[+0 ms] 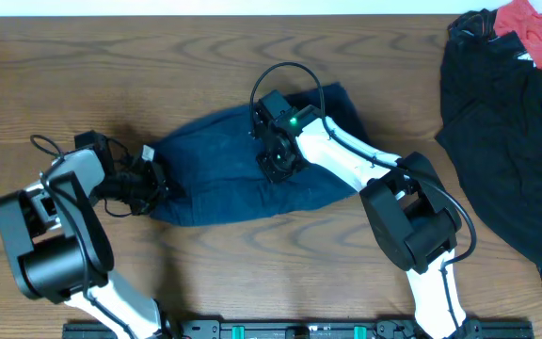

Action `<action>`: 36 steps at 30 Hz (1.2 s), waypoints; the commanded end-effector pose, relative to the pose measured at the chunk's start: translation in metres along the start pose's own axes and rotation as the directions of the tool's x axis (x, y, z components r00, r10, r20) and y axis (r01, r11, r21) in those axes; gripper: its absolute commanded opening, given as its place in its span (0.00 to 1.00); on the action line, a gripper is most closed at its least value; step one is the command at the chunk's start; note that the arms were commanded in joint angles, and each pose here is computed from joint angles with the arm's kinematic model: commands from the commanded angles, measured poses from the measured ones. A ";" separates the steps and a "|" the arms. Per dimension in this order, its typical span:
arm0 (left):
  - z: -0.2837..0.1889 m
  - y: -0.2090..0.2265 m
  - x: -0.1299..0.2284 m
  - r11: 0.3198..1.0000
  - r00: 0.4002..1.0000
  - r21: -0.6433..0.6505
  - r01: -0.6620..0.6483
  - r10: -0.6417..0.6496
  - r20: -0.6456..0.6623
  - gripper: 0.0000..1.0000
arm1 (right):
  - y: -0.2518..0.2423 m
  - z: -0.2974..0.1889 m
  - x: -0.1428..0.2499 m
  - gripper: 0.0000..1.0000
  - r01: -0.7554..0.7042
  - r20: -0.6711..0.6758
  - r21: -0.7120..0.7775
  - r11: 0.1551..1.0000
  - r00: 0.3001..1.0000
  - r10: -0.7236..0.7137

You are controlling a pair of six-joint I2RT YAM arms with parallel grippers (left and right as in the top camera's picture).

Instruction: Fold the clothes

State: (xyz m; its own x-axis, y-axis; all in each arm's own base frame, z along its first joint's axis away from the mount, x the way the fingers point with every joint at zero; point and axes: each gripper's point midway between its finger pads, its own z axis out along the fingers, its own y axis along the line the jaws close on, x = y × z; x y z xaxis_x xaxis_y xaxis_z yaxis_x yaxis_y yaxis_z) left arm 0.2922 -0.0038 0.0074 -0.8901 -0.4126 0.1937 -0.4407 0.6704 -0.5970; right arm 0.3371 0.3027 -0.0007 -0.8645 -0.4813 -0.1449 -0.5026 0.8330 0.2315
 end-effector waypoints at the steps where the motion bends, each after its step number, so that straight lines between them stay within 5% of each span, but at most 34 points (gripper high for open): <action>1: -0.037 0.004 -0.015 0.985 0.994 -0.173 -0.005 0.024 0.108 0.06 | -0.012 0.027 0.022 0.18 -0.026 -0.089 0.022 0.999 0.996 0.028; 14: -0.099 -0.046 -0.004 0.982 0.953 -0.163 -0.096 0.138 0.268 0.06 | 0.012 0.031 0.023 0.19 0.021 -0.088 -0.011 1.000 0.996 -0.022; 26: -0.091 -0.123 0.035 0.959 0.931 -0.010 -0.282 0.276 0.240 0.06 | 0.125 0.034 0.014 0.18 0.015 -0.024 -0.319 0.948 0.999 -0.024; 36: -0.074 -0.170 0.045 0.921 0.893 0.026 -0.389 0.370 0.258 0.06 | 0.184 0.037 0.017 0.19 0.113 0.052 -0.373 0.921 0.994 -0.101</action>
State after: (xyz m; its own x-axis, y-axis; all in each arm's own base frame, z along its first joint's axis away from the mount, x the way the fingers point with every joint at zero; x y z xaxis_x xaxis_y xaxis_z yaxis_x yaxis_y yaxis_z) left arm 0.3108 -0.0760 0.1540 -0.9358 -0.2762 -0.2191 -0.0972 0.7995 -0.5928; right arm 0.2565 0.4450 0.0114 -0.8190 -0.5158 -0.2513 -0.5639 0.6428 0.5184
